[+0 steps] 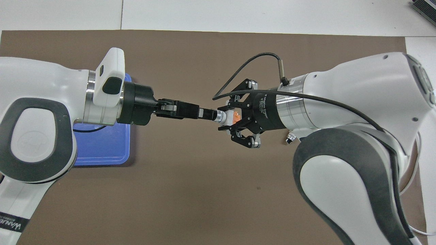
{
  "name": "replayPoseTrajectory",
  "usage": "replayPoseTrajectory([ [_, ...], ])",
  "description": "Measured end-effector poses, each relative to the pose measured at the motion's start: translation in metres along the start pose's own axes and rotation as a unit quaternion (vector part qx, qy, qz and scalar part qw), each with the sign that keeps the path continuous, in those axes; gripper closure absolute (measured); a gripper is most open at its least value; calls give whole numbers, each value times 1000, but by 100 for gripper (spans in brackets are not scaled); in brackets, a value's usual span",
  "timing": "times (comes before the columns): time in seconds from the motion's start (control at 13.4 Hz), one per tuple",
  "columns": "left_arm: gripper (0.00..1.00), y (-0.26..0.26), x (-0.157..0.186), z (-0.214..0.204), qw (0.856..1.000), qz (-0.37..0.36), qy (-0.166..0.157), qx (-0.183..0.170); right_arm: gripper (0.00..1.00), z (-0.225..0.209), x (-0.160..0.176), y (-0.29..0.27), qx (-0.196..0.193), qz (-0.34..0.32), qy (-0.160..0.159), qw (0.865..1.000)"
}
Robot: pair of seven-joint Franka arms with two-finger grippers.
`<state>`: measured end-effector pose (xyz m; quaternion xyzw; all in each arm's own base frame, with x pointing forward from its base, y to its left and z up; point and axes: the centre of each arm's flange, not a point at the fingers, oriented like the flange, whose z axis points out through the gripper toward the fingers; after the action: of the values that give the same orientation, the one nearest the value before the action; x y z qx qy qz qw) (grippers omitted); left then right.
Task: Turn and place switch with both arms
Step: 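Close the left gripper on the switch end held by the right gripper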
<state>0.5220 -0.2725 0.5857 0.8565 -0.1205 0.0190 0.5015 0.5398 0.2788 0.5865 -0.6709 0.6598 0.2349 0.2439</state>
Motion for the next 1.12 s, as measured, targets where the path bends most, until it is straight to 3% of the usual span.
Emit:
replayPoseTrajectory([
  [0.45, 69, 5, -1, 14, 1000, 5, 20, 8, 58, 0, 2, -1, 0, 2, 1, 1000],
  [0.6, 88, 2, -1, 13, 1000, 5, 21, 8, 58, -1, 2, 0, -1, 2, 1, 1000],
  [0.67, 90, 2, -1, 13, 1000, 4, 21, 8, 58, -1, 2, 0, -1, 2, 1, 1000],
  [0.9, 90, 2, -1, 13, 1000, -6, 21, 7, 58, -1, 2, 0, -1, 1, 1, 1000],
  [1.12, 90, 4, -2, 12, 996, -86, 23, 5, 58, -3, 1, 1, 1, 0, 0, 1000],
])
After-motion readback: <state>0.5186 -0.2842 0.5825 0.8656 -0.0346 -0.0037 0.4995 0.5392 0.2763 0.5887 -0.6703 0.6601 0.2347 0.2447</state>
